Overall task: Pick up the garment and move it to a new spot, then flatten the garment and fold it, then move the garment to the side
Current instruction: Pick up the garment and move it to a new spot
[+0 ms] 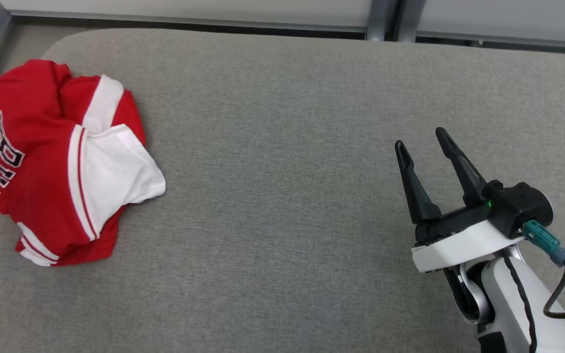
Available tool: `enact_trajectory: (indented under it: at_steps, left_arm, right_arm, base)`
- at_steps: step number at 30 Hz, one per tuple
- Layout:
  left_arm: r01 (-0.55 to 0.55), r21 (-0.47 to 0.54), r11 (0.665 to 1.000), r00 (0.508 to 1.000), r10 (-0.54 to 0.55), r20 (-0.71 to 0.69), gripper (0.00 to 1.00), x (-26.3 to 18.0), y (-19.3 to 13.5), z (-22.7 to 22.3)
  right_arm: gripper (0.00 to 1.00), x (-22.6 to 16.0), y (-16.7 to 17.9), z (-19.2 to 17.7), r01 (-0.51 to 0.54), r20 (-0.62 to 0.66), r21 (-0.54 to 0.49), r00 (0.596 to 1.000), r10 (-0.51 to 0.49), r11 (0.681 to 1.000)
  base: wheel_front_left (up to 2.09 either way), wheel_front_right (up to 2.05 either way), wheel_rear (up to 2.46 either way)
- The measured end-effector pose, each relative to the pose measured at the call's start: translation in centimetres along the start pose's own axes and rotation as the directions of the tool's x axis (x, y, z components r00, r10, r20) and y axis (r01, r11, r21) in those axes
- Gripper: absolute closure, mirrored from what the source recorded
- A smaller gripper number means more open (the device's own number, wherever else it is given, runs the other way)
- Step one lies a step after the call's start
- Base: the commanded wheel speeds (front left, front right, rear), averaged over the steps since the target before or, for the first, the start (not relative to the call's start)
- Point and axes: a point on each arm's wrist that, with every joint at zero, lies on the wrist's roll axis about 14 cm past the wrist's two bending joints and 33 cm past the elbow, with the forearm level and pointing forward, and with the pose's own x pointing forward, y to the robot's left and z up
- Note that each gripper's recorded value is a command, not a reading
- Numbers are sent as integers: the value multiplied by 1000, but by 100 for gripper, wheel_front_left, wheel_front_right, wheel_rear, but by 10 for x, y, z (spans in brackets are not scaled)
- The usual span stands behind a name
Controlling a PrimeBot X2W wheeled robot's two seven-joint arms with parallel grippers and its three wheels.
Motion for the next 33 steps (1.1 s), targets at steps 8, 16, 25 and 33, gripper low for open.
enact_trajectory:
  at_steps: [8,16,25,33]
  left_arm:
    - [-31,-44,999,963,18,-268,0,54,-8,-65]
    - [-59,-54,997,883,26,-469,1,72,-15,-130]
    - [2,-18,1000,935,-8,-355,100,72,-28,-103]
    - [87,102,991,981,-67,-184,100,51,-36,-36]
  right_arm:
    - [0,-13,-51,-16,118,-29,-11,993,-118,993]
    - [0,-29,-82,-29,199,-64,-28,978,-201,980]
    - [0,-28,-74,-17,186,-42,-39,981,-188,982]
    - [0,-35,-49,6,168,-4,-25,986,-169,985]
  base:
    - [0,0,0]
    - [0,0,0]
    - [0,0,0]
    - [0,0,0]
